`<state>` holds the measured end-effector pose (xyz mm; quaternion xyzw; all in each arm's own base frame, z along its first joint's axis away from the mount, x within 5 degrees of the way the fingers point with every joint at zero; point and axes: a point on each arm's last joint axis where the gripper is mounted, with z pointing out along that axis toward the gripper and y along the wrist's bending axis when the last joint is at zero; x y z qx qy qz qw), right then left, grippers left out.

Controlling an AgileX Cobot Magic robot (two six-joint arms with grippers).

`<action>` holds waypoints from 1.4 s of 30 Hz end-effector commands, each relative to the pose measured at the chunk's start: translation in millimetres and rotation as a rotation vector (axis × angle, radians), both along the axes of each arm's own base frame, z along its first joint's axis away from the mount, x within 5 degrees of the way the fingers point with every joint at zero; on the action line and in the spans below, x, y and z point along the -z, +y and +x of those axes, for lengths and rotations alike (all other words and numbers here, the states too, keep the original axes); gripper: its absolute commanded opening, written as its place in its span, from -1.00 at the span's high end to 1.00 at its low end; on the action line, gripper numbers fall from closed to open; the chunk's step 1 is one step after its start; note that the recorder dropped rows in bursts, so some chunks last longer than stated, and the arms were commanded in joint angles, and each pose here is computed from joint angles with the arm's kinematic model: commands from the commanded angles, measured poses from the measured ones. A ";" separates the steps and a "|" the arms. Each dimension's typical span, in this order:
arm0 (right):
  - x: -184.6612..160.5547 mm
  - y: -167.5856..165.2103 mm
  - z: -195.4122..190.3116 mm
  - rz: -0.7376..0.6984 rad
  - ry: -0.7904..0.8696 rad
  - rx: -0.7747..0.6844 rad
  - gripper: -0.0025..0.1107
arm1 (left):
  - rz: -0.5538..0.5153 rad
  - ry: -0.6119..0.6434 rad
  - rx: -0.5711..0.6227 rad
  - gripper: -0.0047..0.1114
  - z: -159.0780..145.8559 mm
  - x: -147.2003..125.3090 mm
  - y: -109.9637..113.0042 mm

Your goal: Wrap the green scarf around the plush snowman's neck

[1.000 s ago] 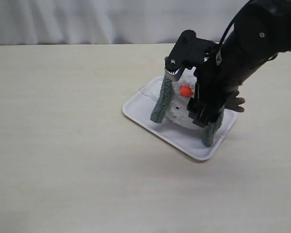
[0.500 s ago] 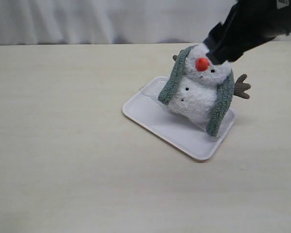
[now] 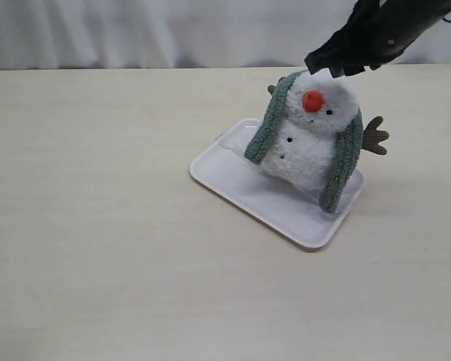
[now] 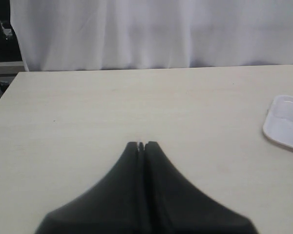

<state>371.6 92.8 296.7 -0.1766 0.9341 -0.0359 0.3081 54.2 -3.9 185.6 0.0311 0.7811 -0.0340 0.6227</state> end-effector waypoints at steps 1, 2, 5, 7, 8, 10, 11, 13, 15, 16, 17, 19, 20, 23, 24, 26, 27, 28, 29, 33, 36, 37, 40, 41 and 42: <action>10.2 3.1 14.9 0.008 0.018 -0.017 0.31 | -0.008 -0.008 0.001 0.92 0.1 -0.2 -0.2; 22.5 4.5 19.1 -0.008 0.064 -0.026 0.30 | -0.008 -0.008 0.001 0.92 0.1 -0.2 -0.2; 40.6 10.5 21.7 -0.001 0.148 -0.068 0.31 | -0.008 -0.008 0.001 0.92 0.1 -0.2 -0.2; 42.6 13.7 18.9 0.010 0.181 -0.097 0.31 | -0.008 -0.008 0.001 0.92 0.1 -0.2 -0.2; 43.2 14.9 17.2 0.019 0.200 -0.109 0.31 | -0.008 -0.008 0.001 0.92 0.1 -0.2 -0.2; 45.5 14.9 9.2 0.012 0.288 -0.133 0.39 | -0.008 -0.008 0.001 0.92 0.1 -0.2 -0.2; 46.9 14.1 5.2 -0.004 0.333 -0.152 0.46 | -0.008 -0.008 0.001 0.92 0.1 -0.2 -0.2; 48.7 13.2 -1.5 -0.020 0.409 -0.178 0.58 | -0.008 -0.008 0.001 0.92 0.1 -0.2 -0.2; 49.8 16.9 -8.2 0.021 0.463 -0.210 0.77 | -0.008 -0.008 0.001 0.92 0.1 -0.2 -0.2; 51.7 24.3 -15.3 0.060 0.490 -0.268 0.87 | -0.008 -0.008 0.001 0.92 0.1 -0.2 -0.2; 51.9 25.6 -17.7 0.060 0.492 -0.274 0.88 | -0.008 -0.008 0.001 0.92 0.1 -0.2 -0.2; 51.4 28.6 -21.8 0.043 0.470 -0.280 0.88 | -0.008 -0.008 0.001 0.92 0.1 -0.2 -0.2; 51.5 29.1 -22.6 0.036 0.462 -0.272 0.88 | -0.008 -0.008 0.001 0.92 0.1 -0.2 -0.2; 47.2 28.1 -25.2 0.044 0.438 -0.263 0.88 | -0.002 -0.009 0.001 0.92 0.1 -0.2 -0.1; 45.2 27.3 -26.3 0.038 0.432 -0.263 0.88 | 0.028 -0.013 -0.001 0.92 0.2 -0.3 0.7; 40.6 26.6 -27.6 0.040 0.413 -0.261 0.88 | 0.190 -0.033 -0.014 0.92 0.7 -1.3 5.0; 39.6 26.5 -27.7 0.041 0.407 -0.261 0.88 | 0.222 -0.037 -0.017 0.92 0.7 -1.5 5.8; 39.2 26.6 -27.6 0.042 0.404 -0.261 0.88 | 0.250 -0.041 -0.019 0.92 0.8 -1.8 6.5; 39.2 26.6 -27.4 0.042 0.402 -0.260 0.88 | 0.259 -0.042 -0.020 0.92 0.8 -1.9 6.7; 39.0 26.8 -26.8 0.043 0.395 -0.260 0.88 | 0.191 -0.194 0.011 0.92 2.2 -15.4 1.3; 39.0 26.8 -26.6 0.043 0.392 -0.260 0.88 | -0.184 -0.335 0.031 0.92 1.1 -31.4 -3.6; 39.0 26.8 -26.6 0.043 0.392 -0.260 0.88 | -0.199 -0.399 0.042 0.92 0.0 -37.4 -4.0; 39.0 26.8 -26.6 0.043 0.392 -0.260 0.88 | -0.240 -0.562 0.071 0.92 -4.4 -52.1 -4.8; 39.0 26.8 -26.6 0.043 0.392 -0.260 0.88 | -0.249 -0.590 0.077 0.92 -5.4 -54.5 -4.9; 39.0 26.8 -26.6 0.043 0.392 -0.260 0.88 | -0.254 -0.634 0.085 0.92 -7.1 -58.3 -5.1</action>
